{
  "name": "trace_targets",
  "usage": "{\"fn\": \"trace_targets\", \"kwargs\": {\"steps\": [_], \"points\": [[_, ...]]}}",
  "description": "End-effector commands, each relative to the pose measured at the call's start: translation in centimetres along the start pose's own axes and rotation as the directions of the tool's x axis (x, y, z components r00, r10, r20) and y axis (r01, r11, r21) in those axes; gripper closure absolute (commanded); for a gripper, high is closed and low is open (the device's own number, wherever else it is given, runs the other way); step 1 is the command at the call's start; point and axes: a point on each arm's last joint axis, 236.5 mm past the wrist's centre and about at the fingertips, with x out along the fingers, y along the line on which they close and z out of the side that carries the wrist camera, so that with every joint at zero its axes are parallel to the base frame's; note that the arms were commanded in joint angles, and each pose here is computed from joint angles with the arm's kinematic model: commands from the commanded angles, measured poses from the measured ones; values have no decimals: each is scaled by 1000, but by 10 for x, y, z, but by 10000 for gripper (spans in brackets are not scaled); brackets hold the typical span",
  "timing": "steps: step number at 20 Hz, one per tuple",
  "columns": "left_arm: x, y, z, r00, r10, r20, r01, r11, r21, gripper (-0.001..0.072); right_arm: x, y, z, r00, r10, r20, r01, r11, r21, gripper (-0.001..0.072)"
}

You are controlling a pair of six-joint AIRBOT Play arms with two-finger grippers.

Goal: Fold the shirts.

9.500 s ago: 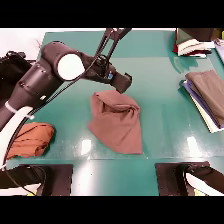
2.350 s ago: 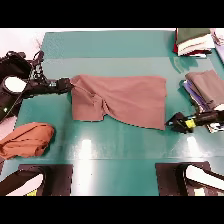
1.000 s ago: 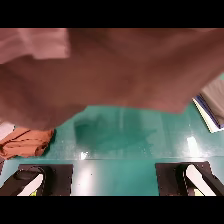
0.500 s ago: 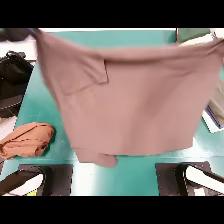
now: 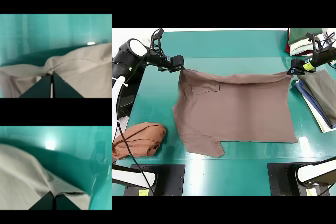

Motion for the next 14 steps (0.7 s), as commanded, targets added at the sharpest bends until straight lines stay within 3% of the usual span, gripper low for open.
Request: {"fn": "trace_targets", "kwargs": {"steps": [1,5,11,14], "points": [[8,9,-1,996,-87,-30,85,995,-57,685,0,-11,20,1000,-16,23,16,1000,-8,691],[4,21,-49,971,-65,-229,71,997,18,684,-1,-28,-17,994,-9,-111,12,999,30,691],[21,43,-136,889,-67,-453,41,997,-67,684,36,-29,-82,967,25,-254,-3,996,88,692],[28,49,-158,869,-66,-491,23,995,-93,680,46,-30,-88,976,14,-217,8,995,103,691]]}}
